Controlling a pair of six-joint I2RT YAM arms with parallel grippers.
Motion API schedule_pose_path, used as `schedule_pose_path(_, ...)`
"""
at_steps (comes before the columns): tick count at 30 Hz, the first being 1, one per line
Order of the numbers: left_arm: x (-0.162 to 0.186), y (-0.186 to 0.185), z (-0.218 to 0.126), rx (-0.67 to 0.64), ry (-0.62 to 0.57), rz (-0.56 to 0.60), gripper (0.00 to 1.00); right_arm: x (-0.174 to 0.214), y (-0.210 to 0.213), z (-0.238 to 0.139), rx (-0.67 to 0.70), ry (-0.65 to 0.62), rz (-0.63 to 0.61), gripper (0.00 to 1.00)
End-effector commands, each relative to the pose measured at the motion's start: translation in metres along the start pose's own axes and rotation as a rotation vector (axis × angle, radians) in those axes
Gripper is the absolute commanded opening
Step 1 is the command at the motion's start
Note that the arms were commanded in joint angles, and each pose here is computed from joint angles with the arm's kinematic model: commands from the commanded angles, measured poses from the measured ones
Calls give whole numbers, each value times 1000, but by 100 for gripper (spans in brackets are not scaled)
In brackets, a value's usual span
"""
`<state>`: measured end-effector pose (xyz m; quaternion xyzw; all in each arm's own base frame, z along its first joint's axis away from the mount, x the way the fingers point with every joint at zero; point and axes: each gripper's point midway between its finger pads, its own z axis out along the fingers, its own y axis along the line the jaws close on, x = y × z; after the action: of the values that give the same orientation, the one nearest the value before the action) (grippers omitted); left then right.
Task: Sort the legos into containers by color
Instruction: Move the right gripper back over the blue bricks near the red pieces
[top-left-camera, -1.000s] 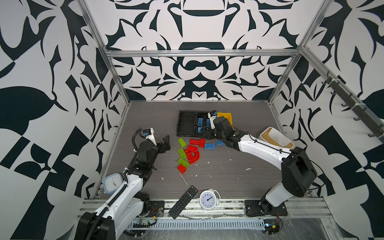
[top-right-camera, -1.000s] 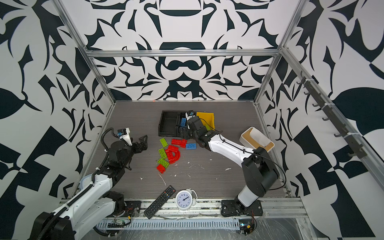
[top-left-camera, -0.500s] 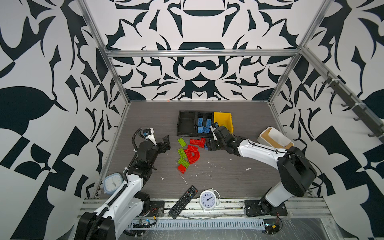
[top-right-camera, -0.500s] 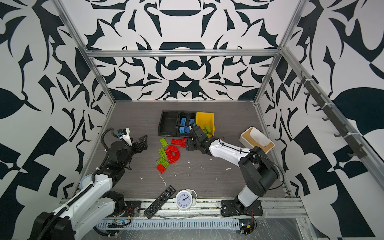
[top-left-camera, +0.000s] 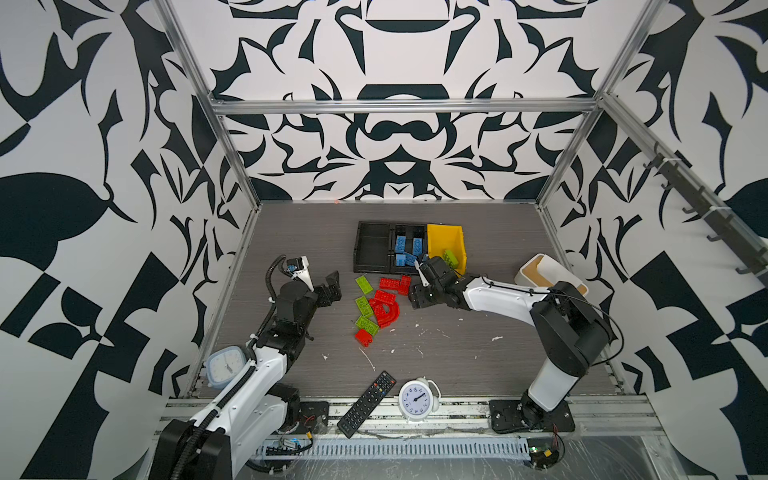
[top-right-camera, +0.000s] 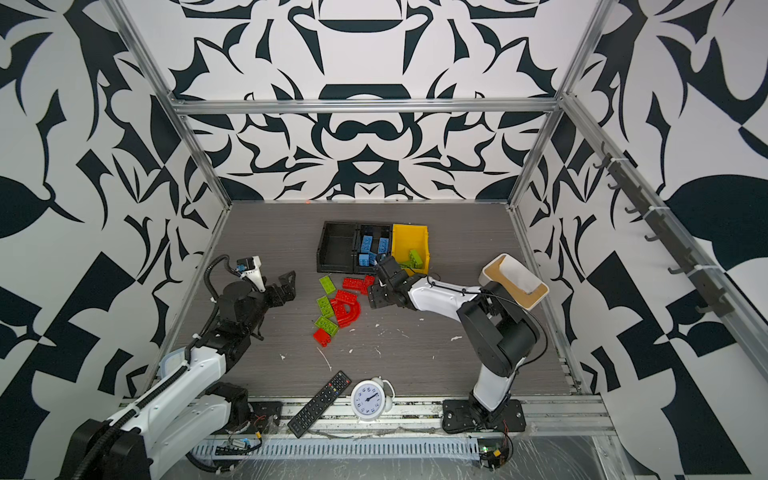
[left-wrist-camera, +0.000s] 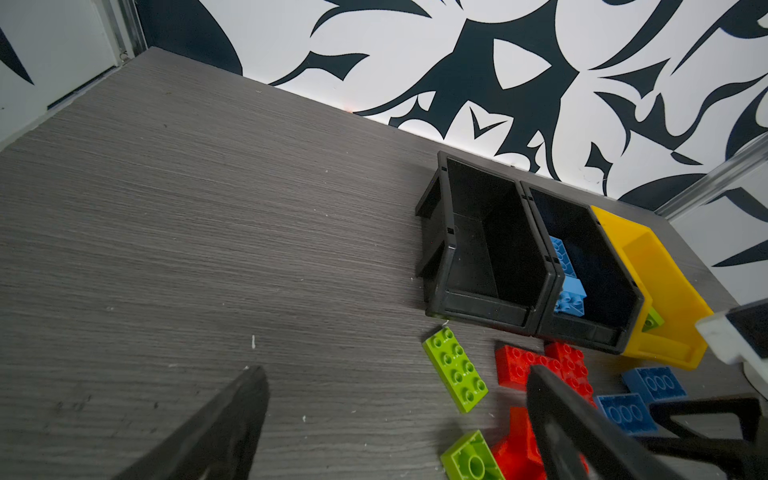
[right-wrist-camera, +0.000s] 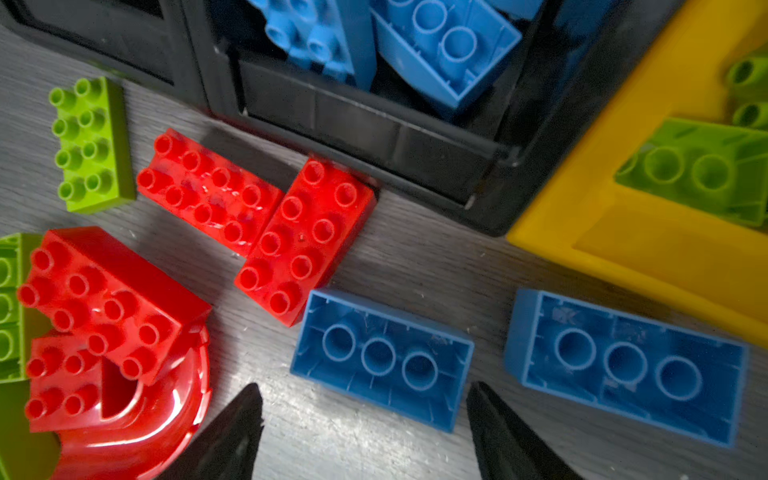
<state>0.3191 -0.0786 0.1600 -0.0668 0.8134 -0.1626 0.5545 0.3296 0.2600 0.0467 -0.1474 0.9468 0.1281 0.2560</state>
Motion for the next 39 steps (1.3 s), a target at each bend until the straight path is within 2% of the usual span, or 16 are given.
schedule_pose_path(1,-4,1,1,-10,2,5,100,-16,8,-5,-17,-34,-20,80)
schedule_pose_path(16,-4,0,1,-10,5,7,100,-13,-4,6,55,-10,-52,81)
schedule_pose_path(28,-3,0,2,-10,13,9,99,-14,-6,12,73,1,-57,77)
schedule_pose_path(39,-4,3,1,-24,5,7,99,-9,-9,12,90,10,-69,66)
